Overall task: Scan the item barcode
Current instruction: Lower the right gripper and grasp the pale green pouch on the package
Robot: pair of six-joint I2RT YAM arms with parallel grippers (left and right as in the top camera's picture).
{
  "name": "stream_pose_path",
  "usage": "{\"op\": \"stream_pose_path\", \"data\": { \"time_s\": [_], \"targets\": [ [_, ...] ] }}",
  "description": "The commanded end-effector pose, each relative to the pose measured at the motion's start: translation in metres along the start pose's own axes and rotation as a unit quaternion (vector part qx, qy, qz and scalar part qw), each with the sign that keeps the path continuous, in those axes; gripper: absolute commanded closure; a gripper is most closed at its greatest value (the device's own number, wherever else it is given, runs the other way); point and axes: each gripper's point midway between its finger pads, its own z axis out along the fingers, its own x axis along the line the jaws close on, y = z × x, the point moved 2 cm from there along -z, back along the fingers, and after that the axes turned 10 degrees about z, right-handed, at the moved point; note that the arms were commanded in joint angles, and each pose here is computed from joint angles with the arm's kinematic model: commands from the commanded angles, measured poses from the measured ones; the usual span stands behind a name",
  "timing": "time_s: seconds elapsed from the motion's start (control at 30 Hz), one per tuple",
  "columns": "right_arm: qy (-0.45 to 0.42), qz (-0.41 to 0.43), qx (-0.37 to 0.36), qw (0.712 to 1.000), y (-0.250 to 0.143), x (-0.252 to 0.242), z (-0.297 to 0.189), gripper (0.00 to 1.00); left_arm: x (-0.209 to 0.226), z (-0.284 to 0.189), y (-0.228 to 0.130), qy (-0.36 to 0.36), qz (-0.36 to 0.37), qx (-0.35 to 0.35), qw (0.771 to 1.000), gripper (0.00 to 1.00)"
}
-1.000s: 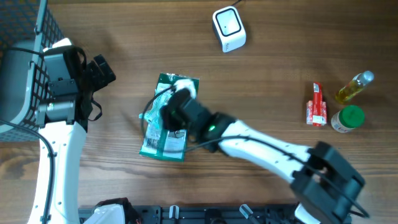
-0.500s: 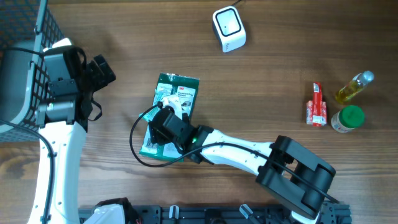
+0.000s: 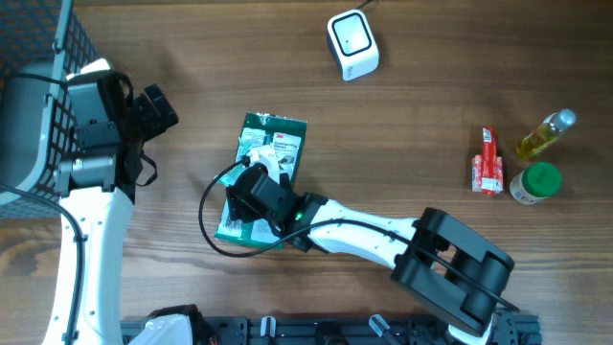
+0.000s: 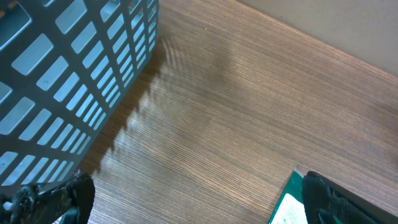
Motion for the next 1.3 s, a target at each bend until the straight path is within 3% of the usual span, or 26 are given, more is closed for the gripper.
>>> {"op": "stream_pose_path", "data": {
  "time_s": [0.0,0.67,0.97,1.07,1.27],
  "targets": [
    [-0.014,0.003,-0.002,1.0,-0.006,-0.01,0.012,0.16,0.003,-0.001,0.004,0.006,0.002,-0.006,1.0,0.0],
    [-0.017,0.029,-0.001,0.999,-0.013,-0.015,0.026,0.12,0.003,-0.001,0.004,0.006,0.002,-0.006,1.0,0.0],
    [0.01,0.043,-0.031,0.999,0.006,-0.008,0.027,0.12,0.003,-0.001,0.004,0.006,0.002,-0.006,1.0,0.0],
    [0.02,0.067,-0.044,0.997,0.015,-0.006,0.027,0.14,0.003,-0.001,0.004,0.006,0.002,-0.006,1.0,0.0],
    [0.026,0.157,-0.067,0.985,0.034,-0.014,0.027,0.28,0.003,-0.001,0.004,0.006,0.002,-0.006,1.0,0.0]
  ]
}}
